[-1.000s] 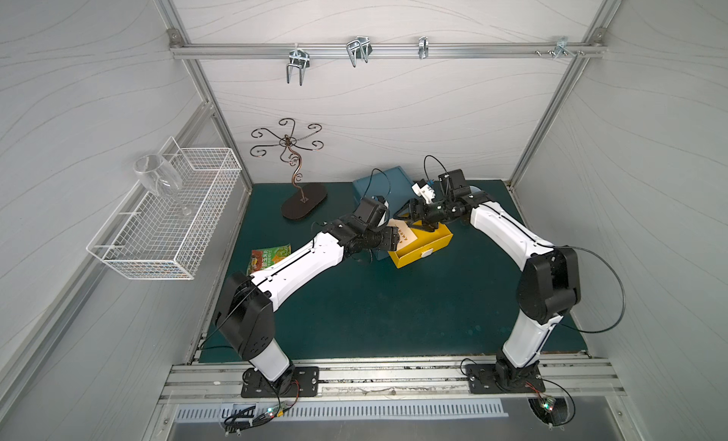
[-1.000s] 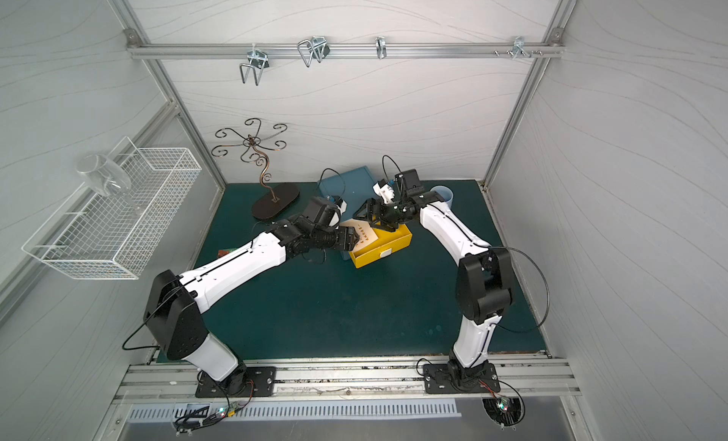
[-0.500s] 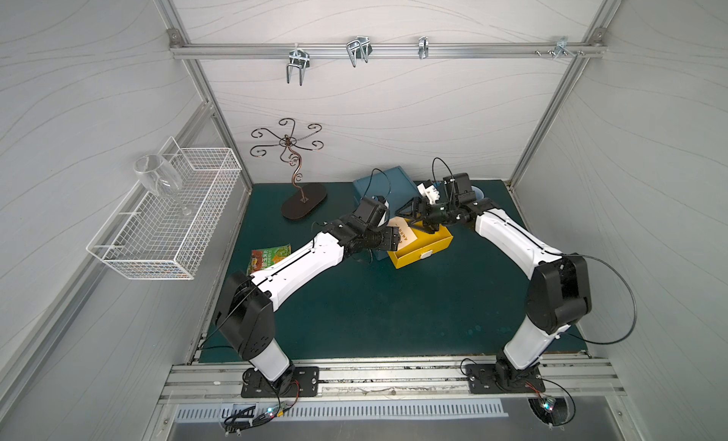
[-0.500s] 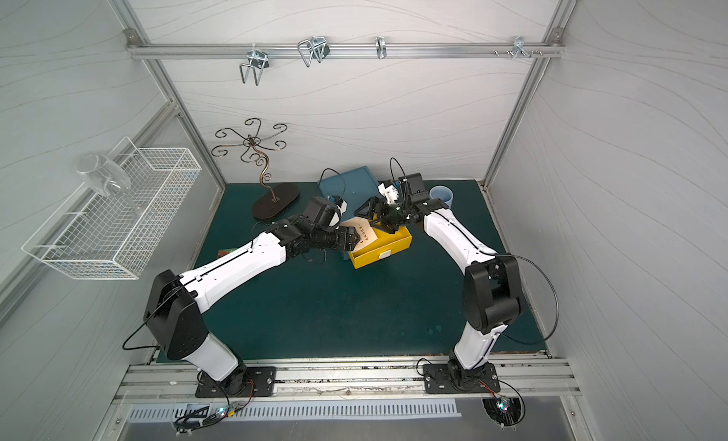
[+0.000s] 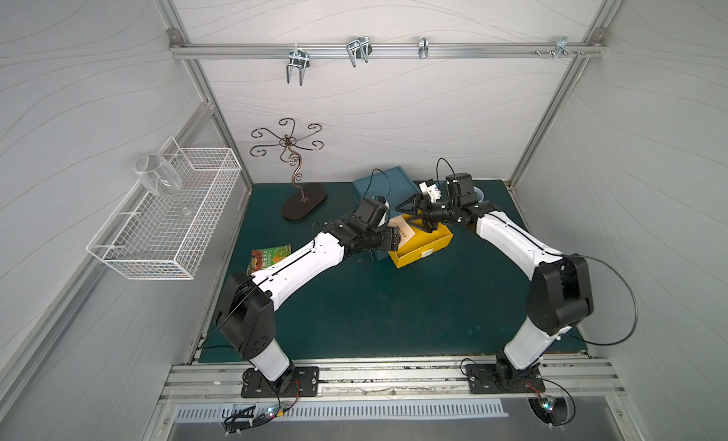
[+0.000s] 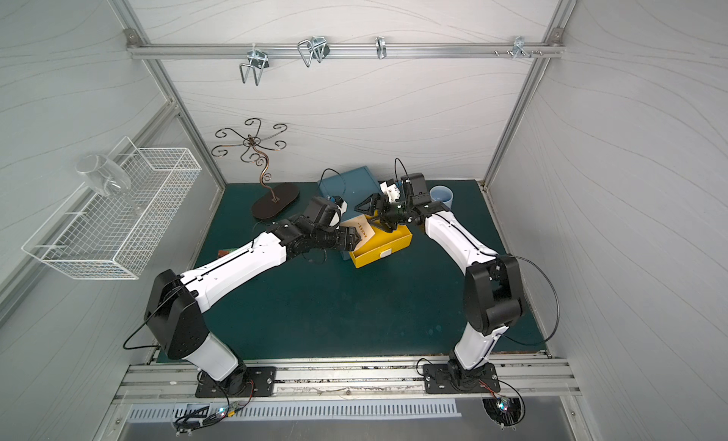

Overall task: Take the postcards out of the drawer
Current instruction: Pick up the postcard from the drawer.

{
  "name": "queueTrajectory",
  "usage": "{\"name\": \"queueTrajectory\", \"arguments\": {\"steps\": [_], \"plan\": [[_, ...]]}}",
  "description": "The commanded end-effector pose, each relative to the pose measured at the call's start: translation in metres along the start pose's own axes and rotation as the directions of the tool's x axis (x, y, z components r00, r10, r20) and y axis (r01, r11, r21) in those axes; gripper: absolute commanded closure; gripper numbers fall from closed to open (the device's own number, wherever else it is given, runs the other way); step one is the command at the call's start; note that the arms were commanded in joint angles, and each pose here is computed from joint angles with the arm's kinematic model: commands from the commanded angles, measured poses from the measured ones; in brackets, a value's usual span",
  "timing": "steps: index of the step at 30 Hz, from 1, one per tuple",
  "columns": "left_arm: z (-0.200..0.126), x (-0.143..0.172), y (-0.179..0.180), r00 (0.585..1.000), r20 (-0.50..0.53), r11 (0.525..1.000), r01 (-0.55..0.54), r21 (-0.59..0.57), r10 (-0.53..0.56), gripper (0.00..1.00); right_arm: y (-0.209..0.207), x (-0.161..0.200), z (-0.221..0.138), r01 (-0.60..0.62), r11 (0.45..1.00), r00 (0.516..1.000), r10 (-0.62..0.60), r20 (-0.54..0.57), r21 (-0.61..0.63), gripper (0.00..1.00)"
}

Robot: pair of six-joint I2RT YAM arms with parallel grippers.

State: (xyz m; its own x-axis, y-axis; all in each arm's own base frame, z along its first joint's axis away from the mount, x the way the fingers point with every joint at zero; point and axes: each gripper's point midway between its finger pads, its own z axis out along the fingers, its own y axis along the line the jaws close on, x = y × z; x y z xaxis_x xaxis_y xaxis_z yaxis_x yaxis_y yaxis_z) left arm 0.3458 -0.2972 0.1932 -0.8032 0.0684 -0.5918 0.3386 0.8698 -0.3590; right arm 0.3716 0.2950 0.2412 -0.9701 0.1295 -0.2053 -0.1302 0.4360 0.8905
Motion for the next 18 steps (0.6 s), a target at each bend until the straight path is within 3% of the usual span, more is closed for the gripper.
{"name": "queueTrajectory", "arguments": {"steps": [1,8,18], "plan": [[-0.0060,-0.0267,-0.0291,0.996,0.085,0.995,-0.027,0.096,0.019,0.24,0.0135,0.0158,-0.0009,-0.043,0.997,0.998,0.041,-0.049,-0.059,0.18],[-0.0065,-0.0279,-0.0291,0.996,0.090,0.995,-0.026,0.097,0.018,0.23,0.0040,0.0181,-0.0029,-0.109,0.994,0.994,0.109,-0.030,-0.016,0.18],[-0.0064,-0.0292,-0.0306,0.995,0.095,0.994,-0.027,0.103,0.017,0.22,0.0085,0.0128,-0.0031,-0.167,0.985,0.986,0.166,-0.019,-0.046,0.21]]}}
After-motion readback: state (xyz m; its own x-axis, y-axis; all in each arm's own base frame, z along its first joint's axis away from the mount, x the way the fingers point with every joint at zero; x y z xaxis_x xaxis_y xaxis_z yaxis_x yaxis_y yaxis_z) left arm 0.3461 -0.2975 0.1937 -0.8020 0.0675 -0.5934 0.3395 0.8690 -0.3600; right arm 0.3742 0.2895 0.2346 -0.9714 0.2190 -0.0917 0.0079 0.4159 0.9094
